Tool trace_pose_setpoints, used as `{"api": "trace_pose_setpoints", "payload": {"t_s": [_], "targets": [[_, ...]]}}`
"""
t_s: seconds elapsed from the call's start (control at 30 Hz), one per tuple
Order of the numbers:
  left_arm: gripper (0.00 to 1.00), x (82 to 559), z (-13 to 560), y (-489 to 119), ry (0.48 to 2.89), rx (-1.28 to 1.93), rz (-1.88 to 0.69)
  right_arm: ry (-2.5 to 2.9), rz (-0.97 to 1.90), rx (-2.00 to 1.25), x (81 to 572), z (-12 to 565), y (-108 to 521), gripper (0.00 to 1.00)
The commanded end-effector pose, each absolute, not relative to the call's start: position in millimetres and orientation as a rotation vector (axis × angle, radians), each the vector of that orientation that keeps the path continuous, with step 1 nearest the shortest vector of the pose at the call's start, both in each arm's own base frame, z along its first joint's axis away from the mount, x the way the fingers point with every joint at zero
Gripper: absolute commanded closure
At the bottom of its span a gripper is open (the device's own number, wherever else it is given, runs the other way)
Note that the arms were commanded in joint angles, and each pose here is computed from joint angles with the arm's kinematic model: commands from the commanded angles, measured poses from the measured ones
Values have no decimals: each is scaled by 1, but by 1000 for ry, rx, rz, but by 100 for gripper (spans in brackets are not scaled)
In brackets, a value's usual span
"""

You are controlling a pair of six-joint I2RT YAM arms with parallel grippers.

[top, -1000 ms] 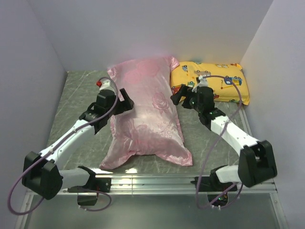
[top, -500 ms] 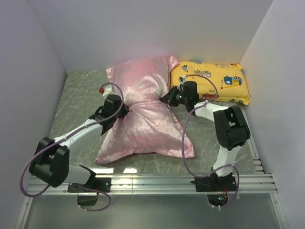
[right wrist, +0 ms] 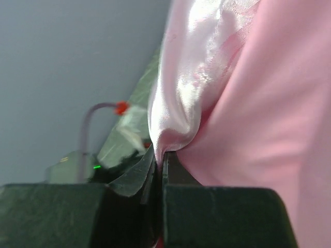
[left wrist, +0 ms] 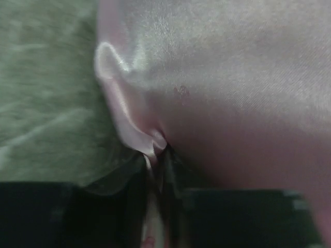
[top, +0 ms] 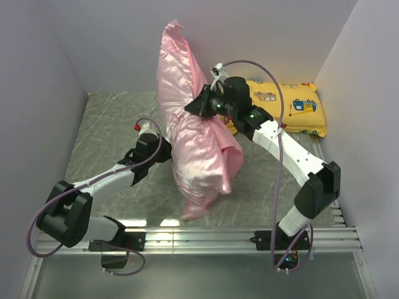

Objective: Remove the pillowcase from the pillow

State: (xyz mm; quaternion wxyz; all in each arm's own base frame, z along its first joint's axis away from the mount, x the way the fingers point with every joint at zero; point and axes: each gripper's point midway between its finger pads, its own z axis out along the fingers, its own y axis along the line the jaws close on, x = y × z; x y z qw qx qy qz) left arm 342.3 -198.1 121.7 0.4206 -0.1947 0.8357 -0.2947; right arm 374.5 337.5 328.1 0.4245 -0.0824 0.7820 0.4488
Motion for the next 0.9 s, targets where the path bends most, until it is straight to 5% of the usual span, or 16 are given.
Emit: {"api": "trace_pose_setpoints", "payload": {"t_s": [0.0, 0.03, 0.13, 0.47, 0.73, 0.87], "targets": [[69, 331, 152, -243, 2041, -348, -1009, 1716, 1147, -329, 333, 423, 348, 100], [53, 330, 162, -246, 2017, -335, -1036, 1742, 1122, -327, 334, 414, 350, 100], [34, 323, 189, -248, 1950, -312, -1092, 1806, 1087, -344, 334, 383, 361, 100], [17, 296, 236, -134, 1755, -723, -721, 2000, 1155, -372, 316, 267, 391, 100], [5, 294, 299, -106, 1663, -673, -585, 2023, 1235, -447, 287, 232, 422, 100], [3, 320, 289, -123, 1785, -594, -510, 1993, 1206, -496, 270, 240, 421, 57]]}}
